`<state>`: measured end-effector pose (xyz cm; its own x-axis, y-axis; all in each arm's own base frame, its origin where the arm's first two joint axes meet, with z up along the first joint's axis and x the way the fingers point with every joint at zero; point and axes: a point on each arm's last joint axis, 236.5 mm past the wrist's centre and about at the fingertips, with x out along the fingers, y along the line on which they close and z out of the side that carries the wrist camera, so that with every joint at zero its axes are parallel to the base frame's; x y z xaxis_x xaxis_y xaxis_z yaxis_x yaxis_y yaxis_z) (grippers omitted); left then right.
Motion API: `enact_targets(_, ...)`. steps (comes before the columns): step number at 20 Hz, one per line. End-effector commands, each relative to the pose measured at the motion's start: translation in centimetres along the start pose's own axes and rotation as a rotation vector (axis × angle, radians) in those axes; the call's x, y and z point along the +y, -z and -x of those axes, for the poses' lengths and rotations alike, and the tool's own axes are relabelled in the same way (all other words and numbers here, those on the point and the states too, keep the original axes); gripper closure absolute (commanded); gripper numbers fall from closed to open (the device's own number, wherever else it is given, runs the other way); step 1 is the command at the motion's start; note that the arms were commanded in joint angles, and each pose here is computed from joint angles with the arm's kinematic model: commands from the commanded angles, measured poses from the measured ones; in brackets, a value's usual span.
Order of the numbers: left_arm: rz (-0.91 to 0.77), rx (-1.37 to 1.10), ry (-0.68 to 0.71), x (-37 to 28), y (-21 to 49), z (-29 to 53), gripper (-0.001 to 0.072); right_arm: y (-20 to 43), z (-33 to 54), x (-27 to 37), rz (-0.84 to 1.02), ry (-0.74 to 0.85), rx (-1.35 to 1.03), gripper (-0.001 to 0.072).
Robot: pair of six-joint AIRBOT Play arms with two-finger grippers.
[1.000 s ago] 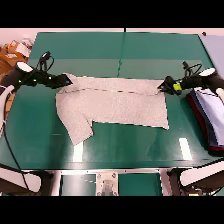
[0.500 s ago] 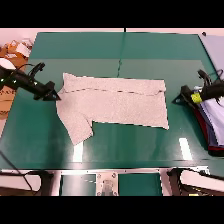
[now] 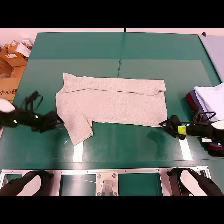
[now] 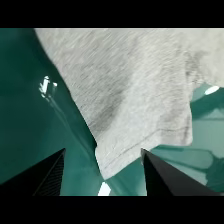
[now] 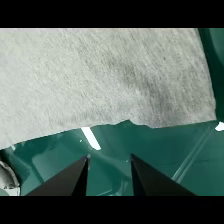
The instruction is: Fold the shirts.
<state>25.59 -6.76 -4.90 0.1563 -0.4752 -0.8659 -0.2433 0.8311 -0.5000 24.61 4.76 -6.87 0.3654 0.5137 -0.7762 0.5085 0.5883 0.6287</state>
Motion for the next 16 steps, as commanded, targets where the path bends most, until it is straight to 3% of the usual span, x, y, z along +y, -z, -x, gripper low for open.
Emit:
enact_targets(1,0.116,-0.076,0.061,1.0,1.2,-3.3,0.0164,-0.7,-2.0,-0.9,-0.036,-0.005,-0.084,0.035)
enact_targets(7,0.271,-0.2,0.174,0.9,0.4,-5.5,0.0165,-2.9,-4.6,-1.8,-0.126,0.017,-0.143,0.0335)
enact_targets(10,0.225,-0.26,0.195,-1.3,-0.3,-6.4,0.0166,-4.6,-4.4,-1.5,-0.12,0.022,-0.181,0.0342)
enact_targets(11,0.193,-0.267,0.19,-2.0,-0.2,-6.8,0.029,-5.2,-4.2,-1.1,-0.108,0.016,-0.192,0.0433)
enact_targets(12,0.174,-0.269,0.185,-2.4,-0.1,-7.1,0.0587,-5.7,-3.9,-0.5,-0.062,0.011,-0.202,0.0648)
enact_targets(13,0.164,-0.264,0.186,-2.5,0.1,-7.1,0.0686,-6.0,-3.7,-0.1,-0.02,0.008,-0.205,0.07)
enact_targets(16,0.053,-0.138,0.202,-3.7,2.2,-6.3,0.0687,-5.5,-3.2,0.3,0.098,0.037,-0.148,0.0701)
